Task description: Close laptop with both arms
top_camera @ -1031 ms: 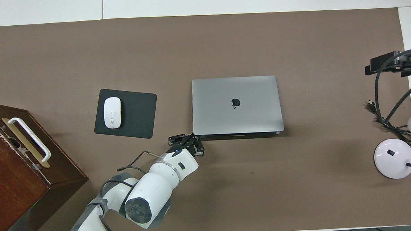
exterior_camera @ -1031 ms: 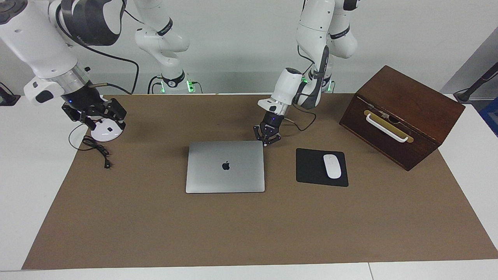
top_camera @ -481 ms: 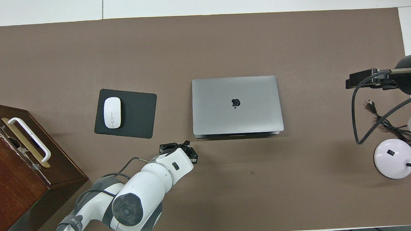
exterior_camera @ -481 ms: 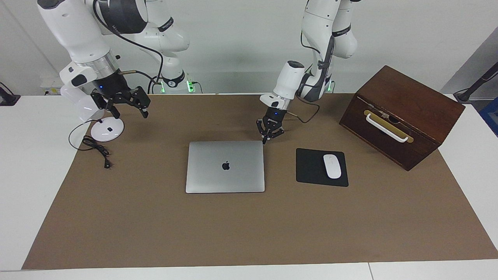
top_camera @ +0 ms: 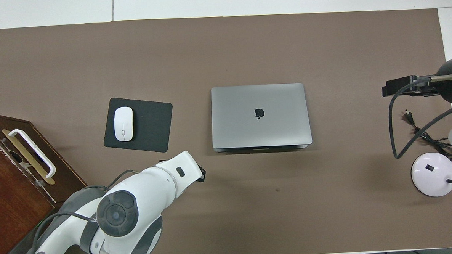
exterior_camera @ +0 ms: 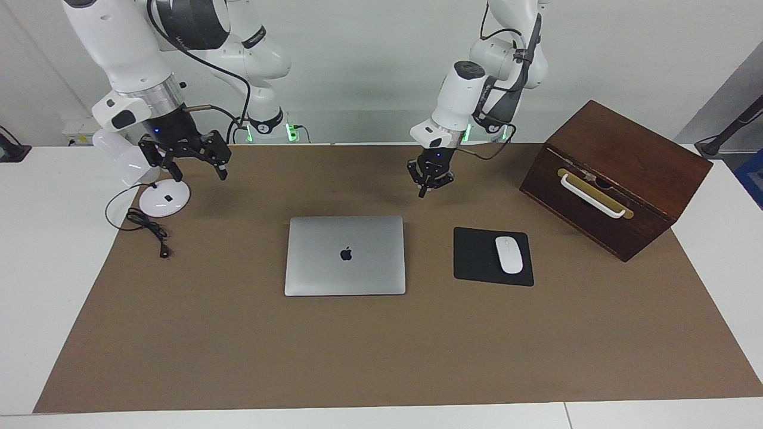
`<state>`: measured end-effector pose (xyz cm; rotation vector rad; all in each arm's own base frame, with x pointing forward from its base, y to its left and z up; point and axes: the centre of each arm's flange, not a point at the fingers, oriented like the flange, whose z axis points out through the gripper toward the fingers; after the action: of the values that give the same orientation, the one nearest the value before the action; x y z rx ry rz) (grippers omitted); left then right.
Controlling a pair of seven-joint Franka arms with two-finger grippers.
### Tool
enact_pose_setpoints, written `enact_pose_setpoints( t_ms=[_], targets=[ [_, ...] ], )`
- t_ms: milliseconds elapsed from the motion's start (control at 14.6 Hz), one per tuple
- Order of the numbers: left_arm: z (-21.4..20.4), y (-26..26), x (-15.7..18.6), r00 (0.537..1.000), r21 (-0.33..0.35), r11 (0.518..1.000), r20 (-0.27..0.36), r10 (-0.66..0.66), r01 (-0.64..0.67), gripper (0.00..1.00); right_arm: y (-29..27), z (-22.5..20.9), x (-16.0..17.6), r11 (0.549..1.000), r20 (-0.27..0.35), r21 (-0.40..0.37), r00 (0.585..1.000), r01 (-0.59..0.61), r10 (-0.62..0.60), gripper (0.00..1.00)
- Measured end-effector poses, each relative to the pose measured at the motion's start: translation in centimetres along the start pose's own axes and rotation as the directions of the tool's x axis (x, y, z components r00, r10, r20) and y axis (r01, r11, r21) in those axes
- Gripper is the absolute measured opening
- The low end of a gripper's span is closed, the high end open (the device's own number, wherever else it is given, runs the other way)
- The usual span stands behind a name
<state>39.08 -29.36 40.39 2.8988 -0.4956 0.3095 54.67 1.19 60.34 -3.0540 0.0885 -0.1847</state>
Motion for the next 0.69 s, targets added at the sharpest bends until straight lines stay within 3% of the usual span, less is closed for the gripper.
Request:
enact_pose_setpoints(
  t_ms=[344, 687],
  targets=[
    [-2.3, -3.1, 1.4, 0.999, 0.02, 1.0, 0.052, 0.015, -0.016, 0.01, -0.3, -3.7, -0.1, 1.0, -0.007, 0.001, 1.0, 0.007, -0.007, 1.0],
    [-6.5, -6.1, 2.9, 0.997, 0.03, 0.999, 0.077, -0.014, 0.011, 0.01, -0.3, -4.0, -0.1, 1.0, -0.007, -0.005, 1.0, 0.008, -0.008, 1.0]
  ],
)
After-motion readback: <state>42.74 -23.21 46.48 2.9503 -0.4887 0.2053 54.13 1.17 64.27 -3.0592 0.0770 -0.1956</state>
